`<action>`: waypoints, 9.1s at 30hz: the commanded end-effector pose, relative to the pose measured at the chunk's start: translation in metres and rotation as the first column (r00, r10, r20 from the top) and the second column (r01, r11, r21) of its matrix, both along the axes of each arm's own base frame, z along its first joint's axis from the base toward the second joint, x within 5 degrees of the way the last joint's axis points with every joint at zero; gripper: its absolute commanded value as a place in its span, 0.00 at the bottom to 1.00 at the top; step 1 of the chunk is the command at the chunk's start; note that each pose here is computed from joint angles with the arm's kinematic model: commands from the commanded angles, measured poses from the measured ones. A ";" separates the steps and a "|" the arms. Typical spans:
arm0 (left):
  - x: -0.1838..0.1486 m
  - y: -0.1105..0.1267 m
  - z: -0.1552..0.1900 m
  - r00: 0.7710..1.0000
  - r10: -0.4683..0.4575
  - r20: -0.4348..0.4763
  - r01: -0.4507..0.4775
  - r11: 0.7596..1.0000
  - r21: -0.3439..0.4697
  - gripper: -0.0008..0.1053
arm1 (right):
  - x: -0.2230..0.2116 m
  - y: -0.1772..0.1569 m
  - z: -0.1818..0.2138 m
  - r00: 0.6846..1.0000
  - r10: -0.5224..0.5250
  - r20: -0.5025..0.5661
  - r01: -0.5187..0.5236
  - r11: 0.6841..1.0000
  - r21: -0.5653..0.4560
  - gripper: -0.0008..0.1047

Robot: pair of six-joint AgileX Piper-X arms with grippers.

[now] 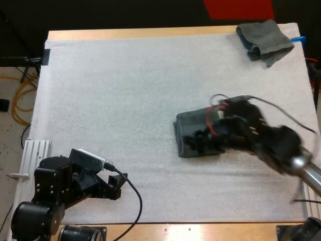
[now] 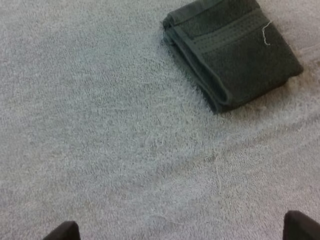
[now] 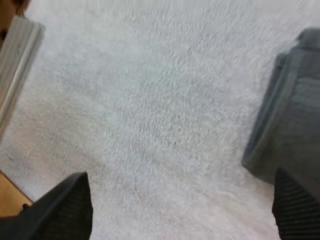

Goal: Pick towel from pile fold and stack

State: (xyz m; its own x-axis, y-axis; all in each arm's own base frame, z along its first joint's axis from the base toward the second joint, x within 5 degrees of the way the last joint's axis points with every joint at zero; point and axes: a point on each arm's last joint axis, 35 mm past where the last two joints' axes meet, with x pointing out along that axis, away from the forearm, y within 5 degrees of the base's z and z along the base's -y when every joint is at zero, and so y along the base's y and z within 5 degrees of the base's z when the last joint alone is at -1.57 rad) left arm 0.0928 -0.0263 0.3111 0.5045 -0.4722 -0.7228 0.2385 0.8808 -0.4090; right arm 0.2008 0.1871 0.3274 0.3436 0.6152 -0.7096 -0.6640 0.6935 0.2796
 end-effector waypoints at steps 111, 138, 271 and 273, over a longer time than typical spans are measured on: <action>0.245 -0.054 -0.123 0.886 0.132 -0.444 0.136 0.842 0.522 0.01 | -0.136 -0.126 0.078 0.972 -0.072 0.222 0.068 0.997 0.027 0.69; 0.240 0.098 -0.122 0.762 0.442 -0.473 -0.094 0.799 0.594 0.19 | -0.136 -0.123 0.081 0.972 -0.048 0.231 0.032 0.997 0.072 0.69; -0.065 0.024 -0.018 0.808 0.243 0.537 -0.382 0.910 0.162 0.40 | -0.177 -0.180 -0.020 0.676 -0.373 0.636 0.488 0.873 -0.007 0.69; -0.062 0.024 -0.022 0.805 0.262 0.532 -0.390 0.910 0.143 0.40 | -0.175 -0.180 -0.025 0.688 -0.373 0.622 0.488 0.873 -0.016 0.69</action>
State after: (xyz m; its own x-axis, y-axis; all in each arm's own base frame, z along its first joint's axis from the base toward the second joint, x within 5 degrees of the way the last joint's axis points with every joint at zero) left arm 0.0277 -0.0020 0.2858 0.9063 -0.0579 -0.4186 0.0315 0.9971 -0.0696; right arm 0.0231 0.0063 0.3018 0.9209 0.1771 -0.3472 -0.2559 0.9466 -0.1961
